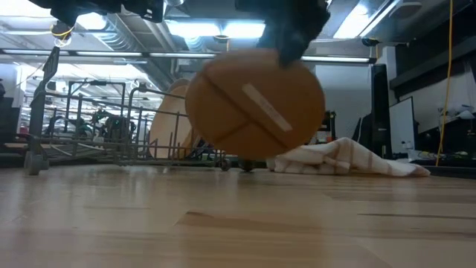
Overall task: Sort dishes
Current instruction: Put the brown plate into the dish rack
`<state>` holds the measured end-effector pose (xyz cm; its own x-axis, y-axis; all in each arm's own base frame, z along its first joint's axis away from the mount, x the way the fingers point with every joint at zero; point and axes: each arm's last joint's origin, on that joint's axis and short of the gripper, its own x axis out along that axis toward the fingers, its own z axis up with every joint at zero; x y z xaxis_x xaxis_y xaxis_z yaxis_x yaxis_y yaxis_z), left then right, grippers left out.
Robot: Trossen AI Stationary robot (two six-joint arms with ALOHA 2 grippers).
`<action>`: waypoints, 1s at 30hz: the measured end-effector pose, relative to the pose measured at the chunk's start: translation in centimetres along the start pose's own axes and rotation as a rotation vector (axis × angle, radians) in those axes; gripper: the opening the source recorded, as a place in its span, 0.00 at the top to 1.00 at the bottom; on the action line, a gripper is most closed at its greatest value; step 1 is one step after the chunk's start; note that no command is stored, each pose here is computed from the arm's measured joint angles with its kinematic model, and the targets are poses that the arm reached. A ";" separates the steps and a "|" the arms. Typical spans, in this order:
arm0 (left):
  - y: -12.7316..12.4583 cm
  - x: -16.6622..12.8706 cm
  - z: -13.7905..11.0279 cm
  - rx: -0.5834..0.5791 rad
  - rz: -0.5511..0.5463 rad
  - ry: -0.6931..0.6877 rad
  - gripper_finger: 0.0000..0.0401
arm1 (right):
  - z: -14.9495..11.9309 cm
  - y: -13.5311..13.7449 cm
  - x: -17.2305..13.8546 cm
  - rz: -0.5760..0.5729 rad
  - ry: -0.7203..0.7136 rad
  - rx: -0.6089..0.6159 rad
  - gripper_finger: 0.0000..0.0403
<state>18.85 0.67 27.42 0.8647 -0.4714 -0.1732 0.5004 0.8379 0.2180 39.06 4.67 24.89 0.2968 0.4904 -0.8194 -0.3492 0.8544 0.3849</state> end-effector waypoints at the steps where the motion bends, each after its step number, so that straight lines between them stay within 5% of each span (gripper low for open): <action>1: 0.0 0.0 0.0 0.000 0.000 0.000 0.65 | 0.1 0.1 -0.1 0.031 -0.007 -0.001 0.94; 11: 0.0 0.0 0.0 0.000 0.000 0.000 0.65 | 0.2 -0.4 -1.0 0.244 -0.054 0.029 0.92; 30: 0.0 0.0 -0.1 -0.013 -0.004 0.010 0.65 | 0.0 -0.6 -1.4 0.363 -0.018 0.259 0.95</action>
<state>18.83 0.67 27.31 0.8621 -0.4720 -0.1841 0.5034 0.8394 0.2049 38.82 3.48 25.78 0.2119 0.7677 -0.6048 -0.1998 0.6398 0.7421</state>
